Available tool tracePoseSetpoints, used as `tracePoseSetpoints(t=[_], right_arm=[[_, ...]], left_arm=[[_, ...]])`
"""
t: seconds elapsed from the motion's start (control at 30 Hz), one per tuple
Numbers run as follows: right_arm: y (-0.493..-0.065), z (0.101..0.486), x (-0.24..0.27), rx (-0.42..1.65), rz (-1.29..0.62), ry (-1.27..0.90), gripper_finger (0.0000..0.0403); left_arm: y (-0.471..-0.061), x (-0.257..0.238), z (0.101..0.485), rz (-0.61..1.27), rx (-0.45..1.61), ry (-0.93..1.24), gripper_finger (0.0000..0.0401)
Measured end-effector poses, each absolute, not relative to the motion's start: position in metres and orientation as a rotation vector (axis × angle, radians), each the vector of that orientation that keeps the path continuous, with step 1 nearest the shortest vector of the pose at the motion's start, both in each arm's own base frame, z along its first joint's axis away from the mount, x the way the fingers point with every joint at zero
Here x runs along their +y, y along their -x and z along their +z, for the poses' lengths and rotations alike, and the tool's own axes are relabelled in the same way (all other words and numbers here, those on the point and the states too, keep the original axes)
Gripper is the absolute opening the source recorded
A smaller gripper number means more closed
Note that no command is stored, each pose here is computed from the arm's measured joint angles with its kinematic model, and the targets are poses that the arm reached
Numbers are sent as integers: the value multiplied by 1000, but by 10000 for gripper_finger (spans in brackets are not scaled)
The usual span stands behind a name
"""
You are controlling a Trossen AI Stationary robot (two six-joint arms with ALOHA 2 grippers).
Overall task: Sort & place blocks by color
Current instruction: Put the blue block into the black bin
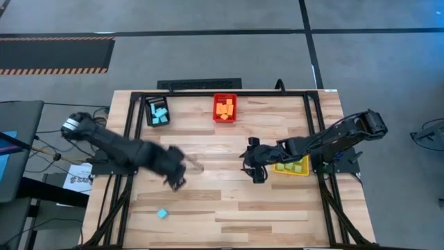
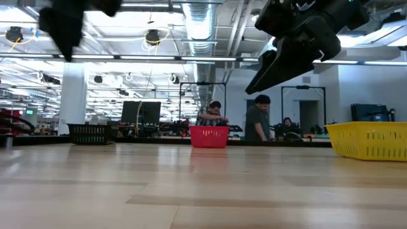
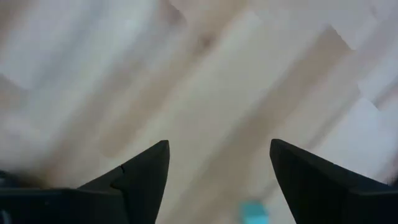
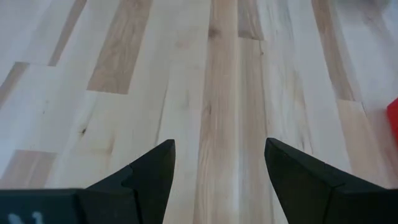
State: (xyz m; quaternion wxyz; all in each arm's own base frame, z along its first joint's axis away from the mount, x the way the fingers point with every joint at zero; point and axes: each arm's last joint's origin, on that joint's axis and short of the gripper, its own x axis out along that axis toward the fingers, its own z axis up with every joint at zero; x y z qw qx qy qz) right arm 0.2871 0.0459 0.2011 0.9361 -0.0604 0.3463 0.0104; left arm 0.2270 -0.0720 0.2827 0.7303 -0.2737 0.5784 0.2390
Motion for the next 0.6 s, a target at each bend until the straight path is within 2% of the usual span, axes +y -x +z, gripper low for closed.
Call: tracePoseSetpoints(t=[0.27,0.43,0.6], right_arm=[[-286,201,51,706,34,119,270],[-286,201,50,706,30,112,270],[-286,201,51,706,31,111,270]], left_arm=[[-228,-155,243,571,1407,766,265],[-231,-183,212,601,1553,776,265],[-234,-196,188,652,1601,740,265]])
